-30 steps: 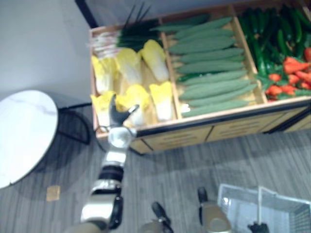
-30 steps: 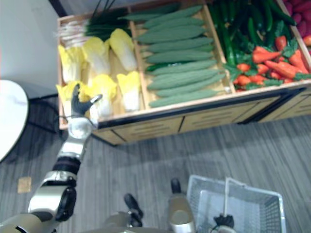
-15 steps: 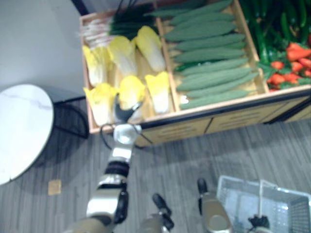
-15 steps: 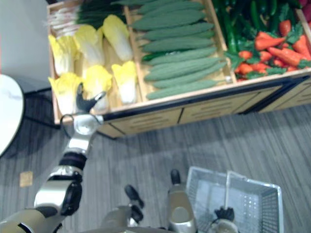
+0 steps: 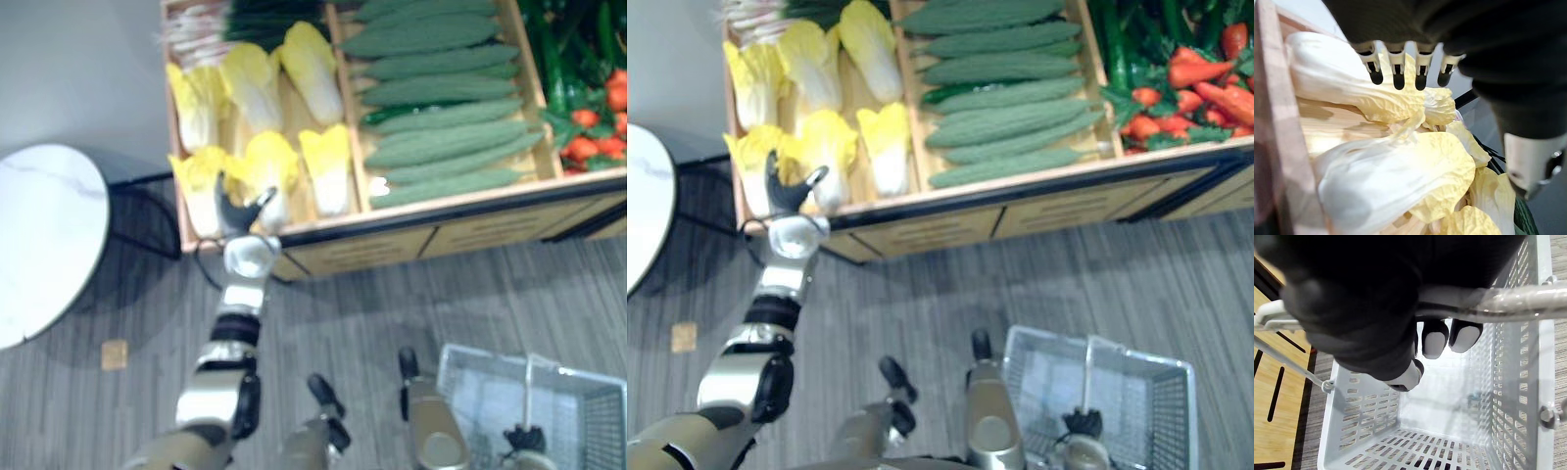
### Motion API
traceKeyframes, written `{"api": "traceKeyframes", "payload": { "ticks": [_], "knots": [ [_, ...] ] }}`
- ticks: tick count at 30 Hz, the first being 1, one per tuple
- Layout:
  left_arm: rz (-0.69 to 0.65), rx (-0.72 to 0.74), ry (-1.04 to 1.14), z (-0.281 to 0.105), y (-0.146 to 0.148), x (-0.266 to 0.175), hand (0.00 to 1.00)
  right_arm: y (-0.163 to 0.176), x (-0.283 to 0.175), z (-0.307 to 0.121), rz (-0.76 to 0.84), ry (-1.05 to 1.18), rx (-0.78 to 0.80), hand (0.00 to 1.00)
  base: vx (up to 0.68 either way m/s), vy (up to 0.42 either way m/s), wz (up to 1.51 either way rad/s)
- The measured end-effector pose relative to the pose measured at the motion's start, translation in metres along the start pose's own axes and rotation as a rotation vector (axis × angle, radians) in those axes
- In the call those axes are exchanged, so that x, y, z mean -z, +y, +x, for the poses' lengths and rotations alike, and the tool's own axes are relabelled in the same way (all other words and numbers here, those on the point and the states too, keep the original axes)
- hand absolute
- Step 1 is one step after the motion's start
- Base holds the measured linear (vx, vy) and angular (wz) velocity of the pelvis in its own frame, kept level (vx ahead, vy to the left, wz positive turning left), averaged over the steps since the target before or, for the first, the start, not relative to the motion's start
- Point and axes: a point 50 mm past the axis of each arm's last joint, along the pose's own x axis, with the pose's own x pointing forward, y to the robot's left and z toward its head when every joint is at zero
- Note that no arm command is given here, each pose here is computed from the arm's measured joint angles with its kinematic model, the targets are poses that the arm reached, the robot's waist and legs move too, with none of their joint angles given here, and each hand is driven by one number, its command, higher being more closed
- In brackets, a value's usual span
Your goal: Pick vegetable in the basket
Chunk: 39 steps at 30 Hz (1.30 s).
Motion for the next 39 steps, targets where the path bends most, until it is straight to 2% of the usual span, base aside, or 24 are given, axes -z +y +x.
{"api": "traceKeyframes", "payload": {
  "ticks": [10, 14, 15, 21, 27, 30, 35, 39],
  "knots": [
    [-0.034, -0.016, -0.022, 0.019, -0.001, -0.028, 0.0, 0.011, -0.041, 0.005, 0.012, -0.145, -0.023, 1.0, 0.05, -0.041, -0.15],
    [-0.071, -0.061, -0.071, 0.032, 0.009, -0.052, 0.0, 0.012, -0.055, 0.005, 0.015, -0.199, -0.013, 1.0, 0.07, -0.047, -0.11],
    [-0.076, -0.075, -0.085, 0.035, 0.013, -0.058, 1.0, 0.012, -0.059, 0.004, 0.021, -0.218, -0.012, 1.0, 0.05, -0.052, -0.04],
    [-0.118, -0.177, -0.15, 0.052, 0.039, -0.088, 1.0, 0.033, -0.082, 0.001, 0.002, -0.3, -0.073, 1.0, 0.03, -0.038, -0.1],
    [-0.187, -0.171, -0.148, 0.058, 0.044, -0.1, 1.0, 0.045, -0.091, -0.002, -0.001, -0.328, -0.116, 1.0, 0.04, -0.012, -0.04],
    [-0.199, -0.154, -0.116, 0.06, 0.045, -0.094, 1.0, 0.046, -0.09, -0.002, -0.005, -0.318, -0.134, 1.0, 0.08, -0.021, -0.02],
    [-0.216, -0.063, -0.029, 0.055, 0.031, -0.071, 1.0, 0.045, -0.085, -0.002, -0.019, -0.302, -0.146, 1.0, 0.08, -0.045, -0.06],
    [-0.175, -0.088, -0.016, 0.052, 0.043, -0.052, 1.0, 0.043, -0.083, -0.001, -0.031, -0.3, -0.146, 1.0, 0.04, -0.039, -0.17]
  ]
}}
